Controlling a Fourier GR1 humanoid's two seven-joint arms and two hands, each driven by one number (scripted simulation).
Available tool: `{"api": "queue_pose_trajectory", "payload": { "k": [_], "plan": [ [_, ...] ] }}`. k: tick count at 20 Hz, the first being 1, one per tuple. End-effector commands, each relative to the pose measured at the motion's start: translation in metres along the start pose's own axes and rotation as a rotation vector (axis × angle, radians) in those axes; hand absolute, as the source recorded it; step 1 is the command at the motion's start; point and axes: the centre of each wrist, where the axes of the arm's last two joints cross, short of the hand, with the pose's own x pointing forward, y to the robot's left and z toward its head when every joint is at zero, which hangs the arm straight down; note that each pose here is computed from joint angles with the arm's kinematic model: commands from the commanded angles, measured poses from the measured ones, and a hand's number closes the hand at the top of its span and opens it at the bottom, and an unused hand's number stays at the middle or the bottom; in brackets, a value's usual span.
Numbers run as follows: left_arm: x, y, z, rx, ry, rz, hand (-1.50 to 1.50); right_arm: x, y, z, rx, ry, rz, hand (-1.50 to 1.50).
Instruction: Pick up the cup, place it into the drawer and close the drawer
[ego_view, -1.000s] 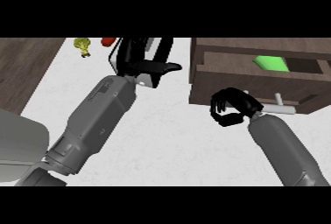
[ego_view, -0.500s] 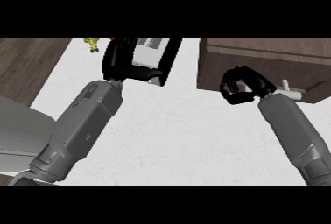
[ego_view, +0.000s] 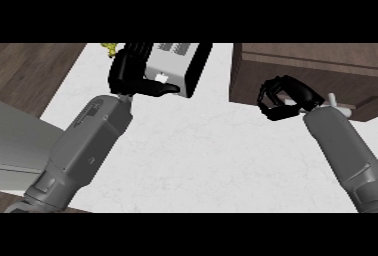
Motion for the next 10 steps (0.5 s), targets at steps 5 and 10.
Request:
{"api": "queue_pose_trajectory", "payload": {
  "k": [5,10],
  "plan": [
    [0.004,0.003,0.001,-0.026,-0.008,0.021,-1.50,0.048,-0.088,0.002,-0.253,-0.019,0.066,1.50],
    [-0.003,0.013,0.013,-0.033,0.018,0.024,-1.50,0.049,-0.096,0.009,-0.243,-0.018,0.068,1.50]
  ]
}}
